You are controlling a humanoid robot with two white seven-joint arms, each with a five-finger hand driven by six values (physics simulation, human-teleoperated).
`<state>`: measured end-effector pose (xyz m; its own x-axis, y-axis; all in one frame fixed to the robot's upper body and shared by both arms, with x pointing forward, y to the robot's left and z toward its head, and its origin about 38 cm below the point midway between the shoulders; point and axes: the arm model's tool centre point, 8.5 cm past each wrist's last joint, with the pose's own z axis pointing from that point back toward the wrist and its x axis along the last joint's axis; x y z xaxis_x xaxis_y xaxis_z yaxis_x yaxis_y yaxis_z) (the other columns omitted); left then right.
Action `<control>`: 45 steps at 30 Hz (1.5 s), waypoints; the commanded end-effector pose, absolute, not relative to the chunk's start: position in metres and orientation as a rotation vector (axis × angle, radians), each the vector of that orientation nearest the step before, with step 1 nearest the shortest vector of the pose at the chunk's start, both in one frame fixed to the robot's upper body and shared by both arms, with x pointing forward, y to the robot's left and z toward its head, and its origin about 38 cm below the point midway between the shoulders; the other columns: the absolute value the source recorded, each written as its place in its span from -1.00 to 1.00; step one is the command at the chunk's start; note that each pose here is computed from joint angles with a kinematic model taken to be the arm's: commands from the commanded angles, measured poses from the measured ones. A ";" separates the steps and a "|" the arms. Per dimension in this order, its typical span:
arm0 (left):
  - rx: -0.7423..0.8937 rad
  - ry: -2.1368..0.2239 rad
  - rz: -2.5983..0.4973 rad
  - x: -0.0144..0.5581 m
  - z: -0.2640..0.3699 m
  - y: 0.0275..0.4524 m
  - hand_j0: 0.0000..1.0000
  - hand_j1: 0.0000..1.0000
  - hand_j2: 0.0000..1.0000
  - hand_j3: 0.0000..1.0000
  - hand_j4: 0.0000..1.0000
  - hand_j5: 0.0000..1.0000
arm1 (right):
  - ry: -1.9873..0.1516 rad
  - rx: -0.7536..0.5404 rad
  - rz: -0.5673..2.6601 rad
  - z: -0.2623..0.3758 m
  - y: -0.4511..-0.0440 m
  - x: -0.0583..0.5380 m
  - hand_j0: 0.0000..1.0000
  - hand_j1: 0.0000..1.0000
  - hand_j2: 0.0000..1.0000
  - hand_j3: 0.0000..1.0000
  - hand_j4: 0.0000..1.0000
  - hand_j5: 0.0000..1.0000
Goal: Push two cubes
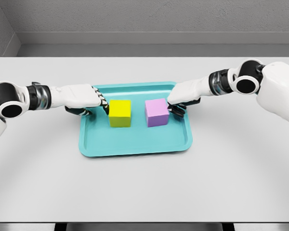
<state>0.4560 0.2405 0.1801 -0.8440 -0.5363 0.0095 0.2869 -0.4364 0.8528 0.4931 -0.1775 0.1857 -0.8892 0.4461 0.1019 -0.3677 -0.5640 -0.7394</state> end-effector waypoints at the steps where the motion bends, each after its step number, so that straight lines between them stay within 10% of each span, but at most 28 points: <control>1: 0.358 -1.288 -2.279 0.456 0.180 0.240 0.30 0.30 0.30 0.30 0.30 0.30 | -1.101 -0.131 2.481 0.179 -0.174 0.489 -0.74 -0.74 -0.74 -0.74 -0.74 -0.74; 45: 0.315 -1.286 -2.308 0.451 0.170 0.228 0.34 0.34 0.34 0.34 0.34 0.34 | -0.977 -0.255 2.517 0.176 -0.191 0.505 -0.74 -0.74 -0.74 -0.74 -0.74 -0.74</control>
<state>0.4513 0.2280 0.1702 -0.8591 -0.5111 0.0281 0.2936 -0.4470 0.8450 0.5063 -0.1951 0.1754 -0.8891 0.4567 -0.0286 -0.3217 -0.6683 -0.6707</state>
